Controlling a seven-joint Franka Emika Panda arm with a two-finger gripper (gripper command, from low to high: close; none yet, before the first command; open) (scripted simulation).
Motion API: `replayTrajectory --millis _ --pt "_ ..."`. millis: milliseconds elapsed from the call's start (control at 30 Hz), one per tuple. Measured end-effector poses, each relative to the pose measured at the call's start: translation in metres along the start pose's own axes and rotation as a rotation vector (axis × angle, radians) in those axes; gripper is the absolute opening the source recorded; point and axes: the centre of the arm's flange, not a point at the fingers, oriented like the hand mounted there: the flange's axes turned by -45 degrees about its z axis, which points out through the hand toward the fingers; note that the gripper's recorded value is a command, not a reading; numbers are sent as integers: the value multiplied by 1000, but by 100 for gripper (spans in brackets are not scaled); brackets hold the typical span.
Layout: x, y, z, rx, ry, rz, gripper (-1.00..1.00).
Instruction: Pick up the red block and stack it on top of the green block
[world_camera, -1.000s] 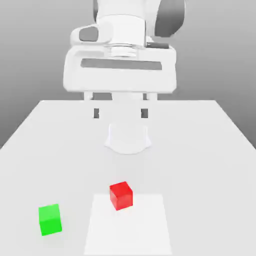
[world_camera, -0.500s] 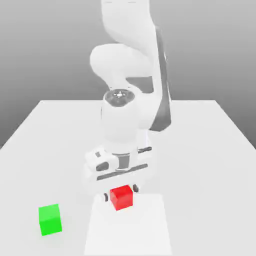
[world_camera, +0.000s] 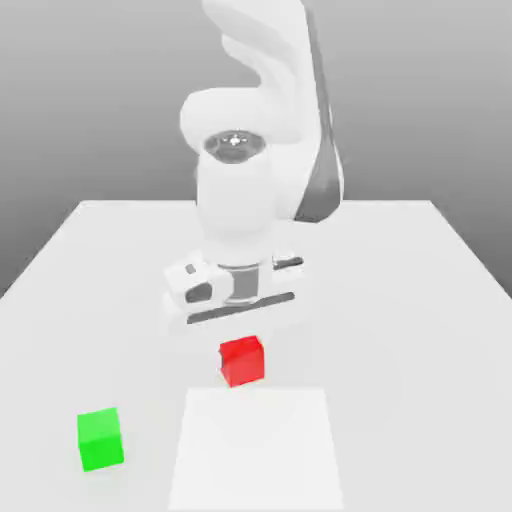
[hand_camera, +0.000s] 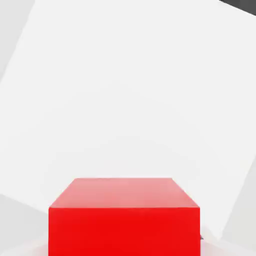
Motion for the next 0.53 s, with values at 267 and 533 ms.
replayTrajectory --millis 267,533 --pt "11 140 -23 -7 2 496 -100" --pt "14 146 29 -9 1 513 100"
